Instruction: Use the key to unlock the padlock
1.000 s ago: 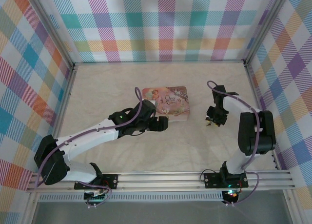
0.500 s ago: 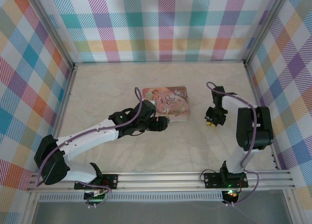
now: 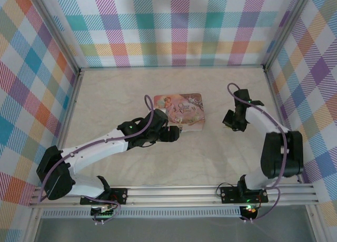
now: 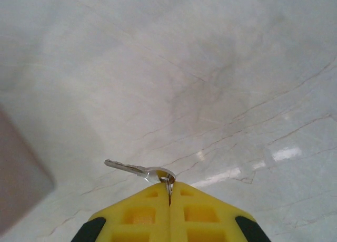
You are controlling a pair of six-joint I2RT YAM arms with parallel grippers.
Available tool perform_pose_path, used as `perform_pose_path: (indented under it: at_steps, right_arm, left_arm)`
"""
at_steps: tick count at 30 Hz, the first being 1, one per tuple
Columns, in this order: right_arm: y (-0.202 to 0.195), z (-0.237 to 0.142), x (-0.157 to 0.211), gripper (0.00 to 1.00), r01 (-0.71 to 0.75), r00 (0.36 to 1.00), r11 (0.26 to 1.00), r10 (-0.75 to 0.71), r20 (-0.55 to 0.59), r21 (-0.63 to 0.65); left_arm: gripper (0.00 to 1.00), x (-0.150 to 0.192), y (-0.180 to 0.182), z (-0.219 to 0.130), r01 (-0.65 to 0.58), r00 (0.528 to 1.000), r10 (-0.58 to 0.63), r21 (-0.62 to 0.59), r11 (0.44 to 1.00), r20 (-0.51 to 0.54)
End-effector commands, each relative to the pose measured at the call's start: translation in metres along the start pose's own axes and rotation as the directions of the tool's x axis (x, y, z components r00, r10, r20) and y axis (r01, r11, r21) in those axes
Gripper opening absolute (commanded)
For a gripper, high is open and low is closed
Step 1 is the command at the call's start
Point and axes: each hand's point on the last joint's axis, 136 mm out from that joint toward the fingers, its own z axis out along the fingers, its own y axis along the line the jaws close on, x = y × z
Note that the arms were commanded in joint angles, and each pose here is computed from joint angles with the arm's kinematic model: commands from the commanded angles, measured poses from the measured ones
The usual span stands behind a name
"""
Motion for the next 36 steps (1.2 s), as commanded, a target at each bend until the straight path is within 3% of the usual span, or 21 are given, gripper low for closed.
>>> perform_pose_path:
  at_steps: [1,8,17,24,31,36]
  right_arm:
    - [0.021,-0.037,-0.012,0.0,0.071,0.995,0.992,-0.063,0.072,-0.109]
    - [0.095,-0.13,-0.02,0.0,0.342,0.922,0.868,-0.236,0.308,-0.36]
    - [0.173,-0.221,0.006,0.0,0.628,0.761,0.633,-0.376,0.528,-0.453]
    - [0.208,-0.23,0.034,0.0,0.689,0.72,0.552,-0.443,0.534,-0.47]
    - [0.231,-0.221,0.061,0.0,0.695,0.719,0.51,-0.486,0.496,-0.507]
    - [0.24,-0.22,0.072,0.0,0.69,0.723,0.487,-0.5,0.477,-0.536]
  left_arm:
    - [0.81,-0.016,0.007,-0.016,0.039,0.998,-0.039,0.01,0.999,0.054]
    - [0.81,-0.065,0.013,-0.047,0.119,0.982,-0.134,0.107,0.987,0.137]
    - [0.69,-0.124,-0.013,-0.09,0.135,0.96,-0.204,0.322,0.937,0.19]
    - [0.65,-0.15,-0.057,-0.114,0.077,0.951,-0.216,0.51,0.857,0.22]
    - [0.73,-0.147,-0.085,-0.11,0.019,0.959,-0.171,0.549,0.836,0.227]
    - [0.67,-0.146,-0.097,-0.103,0.0,0.964,-0.149,0.555,0.832,0.222]
